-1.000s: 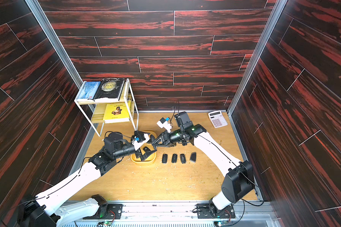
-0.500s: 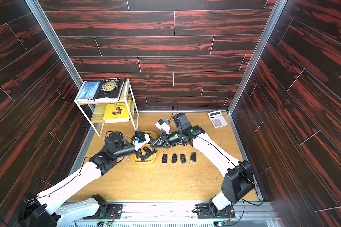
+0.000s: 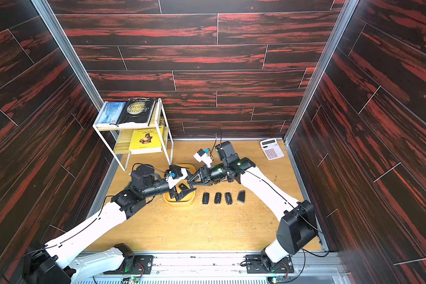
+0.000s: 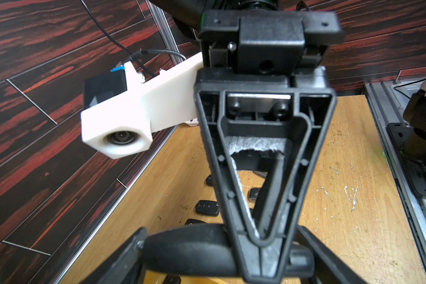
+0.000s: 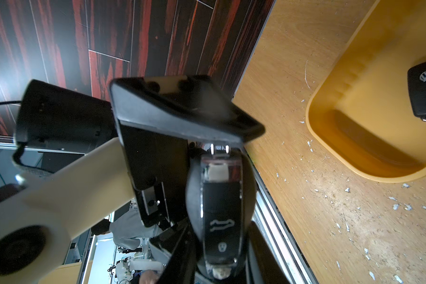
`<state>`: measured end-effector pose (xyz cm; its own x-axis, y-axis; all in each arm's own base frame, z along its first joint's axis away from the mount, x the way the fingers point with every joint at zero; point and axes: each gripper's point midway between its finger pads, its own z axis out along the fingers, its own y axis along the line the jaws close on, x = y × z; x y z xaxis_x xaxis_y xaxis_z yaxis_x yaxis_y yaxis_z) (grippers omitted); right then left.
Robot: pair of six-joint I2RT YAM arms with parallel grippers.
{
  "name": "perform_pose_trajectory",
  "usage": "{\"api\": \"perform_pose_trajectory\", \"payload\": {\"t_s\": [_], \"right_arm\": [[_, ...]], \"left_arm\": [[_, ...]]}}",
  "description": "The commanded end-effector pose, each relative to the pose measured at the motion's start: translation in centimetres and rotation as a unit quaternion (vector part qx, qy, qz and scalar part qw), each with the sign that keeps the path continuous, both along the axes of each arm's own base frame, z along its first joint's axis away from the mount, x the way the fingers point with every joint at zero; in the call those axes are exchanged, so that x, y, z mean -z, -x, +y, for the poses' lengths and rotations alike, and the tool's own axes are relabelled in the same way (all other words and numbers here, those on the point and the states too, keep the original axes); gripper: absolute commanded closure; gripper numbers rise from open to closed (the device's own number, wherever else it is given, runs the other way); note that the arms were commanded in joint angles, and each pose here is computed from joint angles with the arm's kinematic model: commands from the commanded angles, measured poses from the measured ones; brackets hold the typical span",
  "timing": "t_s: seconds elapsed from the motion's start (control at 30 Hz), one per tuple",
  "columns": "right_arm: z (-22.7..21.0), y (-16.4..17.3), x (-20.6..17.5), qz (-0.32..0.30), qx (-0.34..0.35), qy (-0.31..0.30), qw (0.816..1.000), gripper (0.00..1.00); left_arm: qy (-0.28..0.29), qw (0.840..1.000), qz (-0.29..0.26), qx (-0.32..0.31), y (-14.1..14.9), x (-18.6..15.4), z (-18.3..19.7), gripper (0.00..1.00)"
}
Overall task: Place the car key into the storage box
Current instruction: Pick up the car key from the center of the board.
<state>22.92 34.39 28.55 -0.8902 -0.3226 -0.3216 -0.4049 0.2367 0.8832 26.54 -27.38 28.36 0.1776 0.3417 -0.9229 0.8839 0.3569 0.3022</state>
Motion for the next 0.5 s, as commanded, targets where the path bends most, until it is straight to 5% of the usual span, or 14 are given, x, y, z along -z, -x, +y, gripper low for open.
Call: {"api": "perform_pose_trajectory", "payload": {"t_s": [0.0,0.2,0.47], "right_arm": [[0.36,0.56,0.76,0.013,-0.012,0.002,1.000,0.73],[0.47,0.65,0.76,0.013,-0.014,0.002,1.000,0.67],[0.61,0.33,0.77,0.012,-0.010,0.004,1.000,0.08]], "left_arm": [[0.009,1.000,-0.017,0.003,0.17,-1.67,-0.18,0.62],[0.014,1.000,-0.015,0.000,0.12,-1.79,-0.23,0.62],[0.016,1.000,-0.017,0.001,0.23,-1.96,-0.28,0.62]]}}
